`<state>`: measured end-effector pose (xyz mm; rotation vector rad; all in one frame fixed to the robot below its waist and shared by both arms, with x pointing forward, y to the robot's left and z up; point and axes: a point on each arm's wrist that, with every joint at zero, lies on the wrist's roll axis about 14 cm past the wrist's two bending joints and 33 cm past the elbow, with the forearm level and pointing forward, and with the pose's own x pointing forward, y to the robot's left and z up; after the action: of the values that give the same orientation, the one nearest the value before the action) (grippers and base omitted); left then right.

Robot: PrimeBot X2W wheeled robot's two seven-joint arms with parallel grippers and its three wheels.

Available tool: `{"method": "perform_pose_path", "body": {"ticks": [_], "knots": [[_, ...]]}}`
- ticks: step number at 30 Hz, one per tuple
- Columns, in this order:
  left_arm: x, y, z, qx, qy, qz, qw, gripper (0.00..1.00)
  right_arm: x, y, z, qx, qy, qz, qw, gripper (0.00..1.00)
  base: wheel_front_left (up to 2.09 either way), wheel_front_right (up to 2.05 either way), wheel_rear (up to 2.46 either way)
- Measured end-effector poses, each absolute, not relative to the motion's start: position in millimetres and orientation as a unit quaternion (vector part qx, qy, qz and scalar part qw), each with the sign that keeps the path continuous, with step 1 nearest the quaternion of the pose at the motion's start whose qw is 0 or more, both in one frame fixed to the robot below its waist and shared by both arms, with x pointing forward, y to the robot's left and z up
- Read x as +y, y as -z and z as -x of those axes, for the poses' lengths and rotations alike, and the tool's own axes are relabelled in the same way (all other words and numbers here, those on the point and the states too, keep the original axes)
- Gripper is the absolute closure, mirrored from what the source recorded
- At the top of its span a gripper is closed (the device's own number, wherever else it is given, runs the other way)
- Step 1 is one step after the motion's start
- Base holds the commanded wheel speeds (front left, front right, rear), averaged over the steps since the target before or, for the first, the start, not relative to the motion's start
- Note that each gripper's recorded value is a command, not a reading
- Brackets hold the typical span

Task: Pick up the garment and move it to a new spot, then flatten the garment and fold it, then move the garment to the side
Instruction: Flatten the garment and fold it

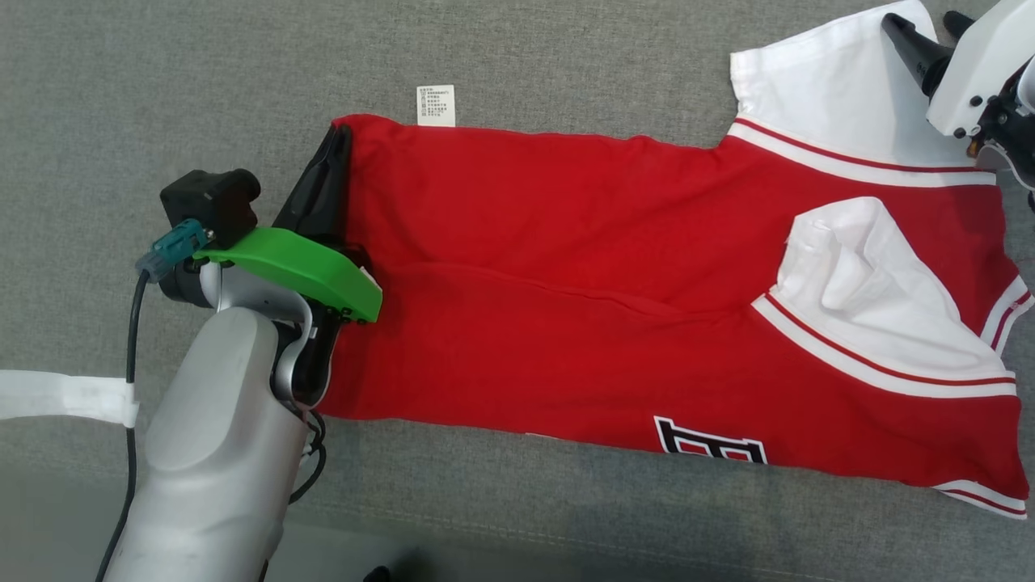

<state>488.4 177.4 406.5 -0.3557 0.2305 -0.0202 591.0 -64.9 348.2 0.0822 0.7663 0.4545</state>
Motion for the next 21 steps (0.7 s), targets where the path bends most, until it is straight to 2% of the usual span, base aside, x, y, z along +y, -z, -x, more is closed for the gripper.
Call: {"method": "perform_pose_path", "body": {"ticks": [4, 5, 6, 7, 9, 11, 21], "knots": [[178, -403, -487, 0.117, 0.009, 0.177, 0.977, 1.00, -60, -348, -596, 0.370, -0.225, -0.040, 0.901, 0.00, 0.00, 0.00, 0.00], [178, -403, -488, 0.115, 0.008, 0.178, 0.977, 1.00, -58, -347, -597, 0.370, -0.229, -0.040, 0.899, 0.27, 0.00, 0.00, 0.00], [178, -403, -488, 0.116, 0.008, 0.178, 0.977, 1.00, -57, -347, -598, 0.371, -0.230, -0.040, 0.899, 0.27, 0.00, 0.00, 0.00], [178, -402, -488, 0.116, 0.008, 0.178, 0.977, 1.00, -56, -346, -597, 0.372, -0.233, -0.039, 0.898, 0.53, 0.00, 0.00, 0.00], [178, -402, -488, 0.116, 0.008, 0.179, 0.977, 1.00, -56, -346, -598, 0.371, -0.236, -0.032, 0.897, 0.72, 0.00, 0.00, 0.00], [177, -402, -488, 0.113, 0.008, 0.180, 0.977, 1.00, -56, -346, -599, 0.372, -0.236, -0.031, 0.897, 1.00, 0.00, 0.00, 0.00], [179, -402, -491, 0.110, -0.001, 0.191, 0.975, 1.00, -41, -361, -594, 0.345, -0.260, -0.040, 0.901, 1.00, 0.00, 0.00, 0.00]]}}
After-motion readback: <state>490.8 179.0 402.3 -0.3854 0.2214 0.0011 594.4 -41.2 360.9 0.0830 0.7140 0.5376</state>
